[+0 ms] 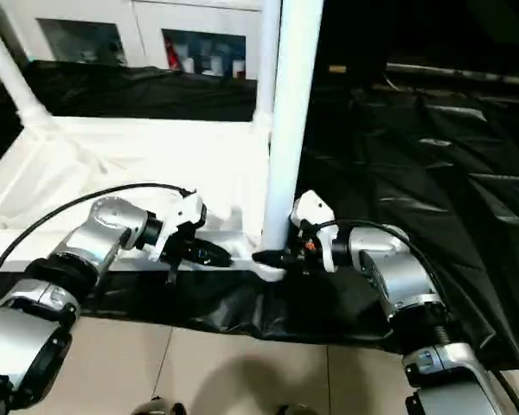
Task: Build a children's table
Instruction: Rotate leg to tighten
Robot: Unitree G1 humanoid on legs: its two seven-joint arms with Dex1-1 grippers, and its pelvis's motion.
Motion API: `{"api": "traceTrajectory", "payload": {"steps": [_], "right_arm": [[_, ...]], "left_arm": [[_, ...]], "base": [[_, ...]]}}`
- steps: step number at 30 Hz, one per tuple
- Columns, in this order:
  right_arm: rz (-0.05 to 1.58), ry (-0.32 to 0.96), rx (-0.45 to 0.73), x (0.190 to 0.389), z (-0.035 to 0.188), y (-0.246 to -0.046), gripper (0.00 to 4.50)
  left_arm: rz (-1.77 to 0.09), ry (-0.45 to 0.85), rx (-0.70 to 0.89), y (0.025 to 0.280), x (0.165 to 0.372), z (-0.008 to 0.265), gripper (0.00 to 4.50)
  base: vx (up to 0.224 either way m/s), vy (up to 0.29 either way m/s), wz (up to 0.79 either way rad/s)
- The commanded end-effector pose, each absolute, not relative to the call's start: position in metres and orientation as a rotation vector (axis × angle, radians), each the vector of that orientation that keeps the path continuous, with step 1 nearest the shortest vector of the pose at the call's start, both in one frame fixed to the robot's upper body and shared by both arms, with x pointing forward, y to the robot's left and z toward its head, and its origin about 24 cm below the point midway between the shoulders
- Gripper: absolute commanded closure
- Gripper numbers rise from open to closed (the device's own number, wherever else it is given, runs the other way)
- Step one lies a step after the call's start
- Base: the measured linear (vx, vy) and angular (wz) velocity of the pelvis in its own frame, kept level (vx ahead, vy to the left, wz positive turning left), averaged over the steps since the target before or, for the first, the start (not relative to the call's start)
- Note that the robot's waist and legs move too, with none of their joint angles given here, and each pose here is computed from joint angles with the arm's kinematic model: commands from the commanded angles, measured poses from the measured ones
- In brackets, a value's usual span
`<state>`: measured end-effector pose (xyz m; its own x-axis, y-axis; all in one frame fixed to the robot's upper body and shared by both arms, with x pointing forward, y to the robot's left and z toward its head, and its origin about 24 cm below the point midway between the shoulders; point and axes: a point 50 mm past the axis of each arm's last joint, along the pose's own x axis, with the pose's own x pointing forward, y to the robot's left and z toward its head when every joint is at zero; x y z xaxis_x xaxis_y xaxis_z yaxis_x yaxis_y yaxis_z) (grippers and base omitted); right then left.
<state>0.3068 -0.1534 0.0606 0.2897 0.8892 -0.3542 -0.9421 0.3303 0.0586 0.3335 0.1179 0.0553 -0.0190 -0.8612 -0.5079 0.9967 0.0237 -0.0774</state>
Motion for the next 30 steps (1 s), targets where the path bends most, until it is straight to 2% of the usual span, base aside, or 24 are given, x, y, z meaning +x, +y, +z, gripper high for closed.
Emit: {"api": "traceTrajectory", "payload": {"steps": [1, 7, 8, 9, 10, 11, 12, 14, 19, 20, 21, 23, 26, 28, 29, 30], "right_arm": [[1.267, 0.369, -0.144, 0.302, 0.057, -0.148, 2.41], [1.162, 0.380, -0.128, 0.302, 0.048, -0.149, 2.47], [1.012, 0.389, -0.109, 0.307, 0.039, -0.148, 2.49], [1.012, 0.389, -0.109, 0.307, 0.039, -0.148, 2.50], [0.849, 0.402, -0.060, 0.312, 0.029, -0.147, 2.51], [0.849, 0.402, -0.060, 0.312, 0.029, -0.147, 2.51], [0.727, 0.414, -0.010, 0.314, 0.023, -0.144, 2.52], [0.653, 0.425, 0.015, 0.315, 0.019, -0.142, 2.52], [0.335, 0.474, 0.145, 0.322, 0.003, -0.119, 2.52], [0.328, 0.475, 0.149, 0.322, 0.002, -0.118, 2.52], [0.309, 0.479, 0.168, 0.324, 0.003, -0.107, 2.52], [0.338, 0.469, 0.155, 0.325, 0.005, -0.095, 2.52], [0.405, 0.438, 0.093, 0.328, 0.011, -0.086, 2.52], [0.466, 0.396, 0.102, 0.329, 0.017, -0.084, 2.52], [0.466, 0.396, 0.102, 0.329, 0.017, -0.084, 1.97], [0.516, 0.381, 0.124, 0.330, 0.021, -0.084, 1.83]], "left_arm": [[-1.553, 0.513, 0.361, 0.112, 0.329, 0.048, 4.50], [-1.468, 0.472, 0.361, 0.105, 0.335, 0.050, 4.50], [-1.363, 0.438, 0.352, 0.100, 0.343, 0.052, 4.50], [-1.363, 0.438, 0.352, 0.100, 0.343, 0.052, 4.50], [-1.284, 0.412, 0.326, 0.092, 0.348, 0.053, 4.50], [-1.284, 0.412, 0.326, 0.092, 0.348, 0.053, 4.50], [-1.237, 0.400, 0.306, 0.084, 0.351, 0.054, 4.50], [-1.203, 0.397, 0.292, 0.079, 0.352, 0.054, 4.50], [-1.117, 0.383, 0.238, 0.040, 0.350, 0.049, 4.50], [-1.119, 0.382, 0.235, 0.039, 0.349, 0.049, 4.50], [-1.150, 0.374, 0.217, 0.028, 0.345, 0.049, 4.50], [-1.179, 0.371, 0.216, 0.023, 0.342, 0.049, 4.50], [-1.178, 0.373, 0.235, 0.027, 0.342, 0.047, 4.50], [-1.174, 0.378, 0.267, 0.037, 0.344, 0.046, 4.50], [-1.174, 0.378, 0.267, 0.037, 0.344, 0.046, 4.50], [-1.177, 0.378, 0.286, 0.043, 0.345, 0.046, 4.50]], "base": [[0.000, 0.000, 0.00], [0.000, 0.000, 0.00], [0.000, 0.000, 0.00], [0.000, 0.000, 0.00], [0.000, 0.000, 0.00], [0.000, 0.000, 0.00], [0.000, 0.000, 0.00], [0.000, 0.000, 0.00], [0.000, 0.000, 0.00], [0.000, 0.000, 0.00], [0.000, 0.000, 0.00], [0.000, 0.000, 0.00], [0.000, 0.000, 0.00], [0.000, 0.000, 0.00], [0.000, 0.000, 0.00], [0.000, 0.000, 0.00]]}}
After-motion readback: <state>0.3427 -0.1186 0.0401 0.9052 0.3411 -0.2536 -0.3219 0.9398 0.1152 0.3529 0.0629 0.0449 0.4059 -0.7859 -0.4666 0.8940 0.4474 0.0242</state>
